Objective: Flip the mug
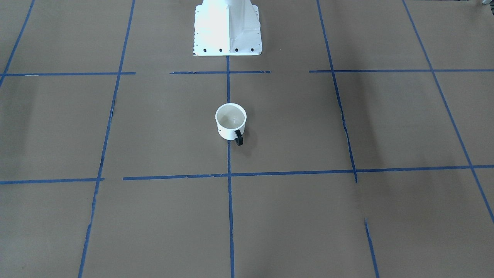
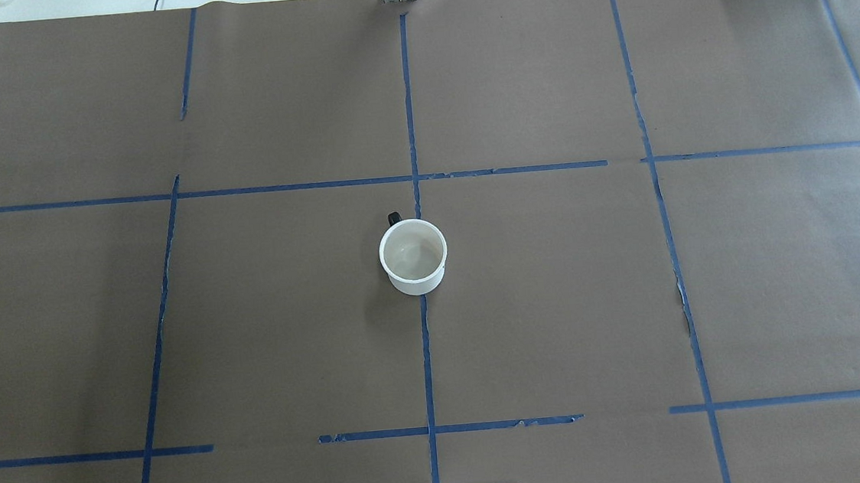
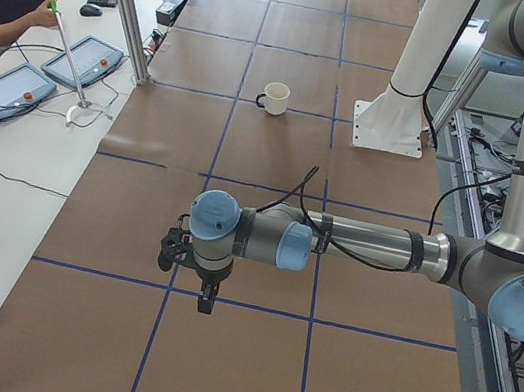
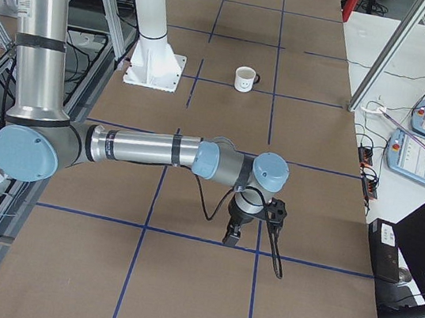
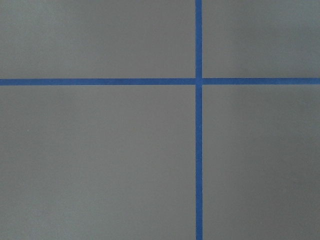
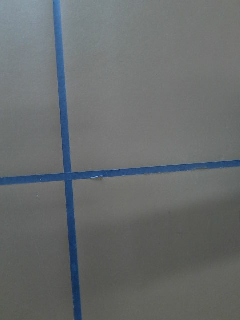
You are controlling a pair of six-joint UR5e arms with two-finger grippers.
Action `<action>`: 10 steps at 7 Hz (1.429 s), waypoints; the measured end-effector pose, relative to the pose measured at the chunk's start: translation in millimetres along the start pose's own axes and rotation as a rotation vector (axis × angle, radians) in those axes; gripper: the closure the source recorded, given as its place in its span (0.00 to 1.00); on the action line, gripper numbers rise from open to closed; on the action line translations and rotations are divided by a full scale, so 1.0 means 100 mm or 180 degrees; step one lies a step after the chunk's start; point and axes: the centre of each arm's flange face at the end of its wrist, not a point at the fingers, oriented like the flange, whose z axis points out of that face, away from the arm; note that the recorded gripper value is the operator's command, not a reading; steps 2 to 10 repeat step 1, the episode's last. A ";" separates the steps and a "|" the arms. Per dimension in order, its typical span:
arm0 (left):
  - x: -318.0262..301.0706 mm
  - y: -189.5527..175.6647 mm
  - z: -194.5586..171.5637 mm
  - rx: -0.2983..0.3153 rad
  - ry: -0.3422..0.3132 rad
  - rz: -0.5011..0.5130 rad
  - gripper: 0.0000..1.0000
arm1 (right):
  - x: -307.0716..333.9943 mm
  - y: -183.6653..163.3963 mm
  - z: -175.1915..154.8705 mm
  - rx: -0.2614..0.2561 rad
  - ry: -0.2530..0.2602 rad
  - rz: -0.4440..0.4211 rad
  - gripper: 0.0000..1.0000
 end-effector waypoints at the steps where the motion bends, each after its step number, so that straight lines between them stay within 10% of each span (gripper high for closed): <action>1: 0.00 0.00 0.00 0.0000 0.0000 0.0000 0.00 | 0.00 0.00 0.00 0.0000 0.0000 0.0000 0.00; 10: 0.00 0.00 0.00 0.0000 0.0000 0.0000 0.00 | 0.00 0.00 0.00 0.0000 0.0000 0.0000 0.00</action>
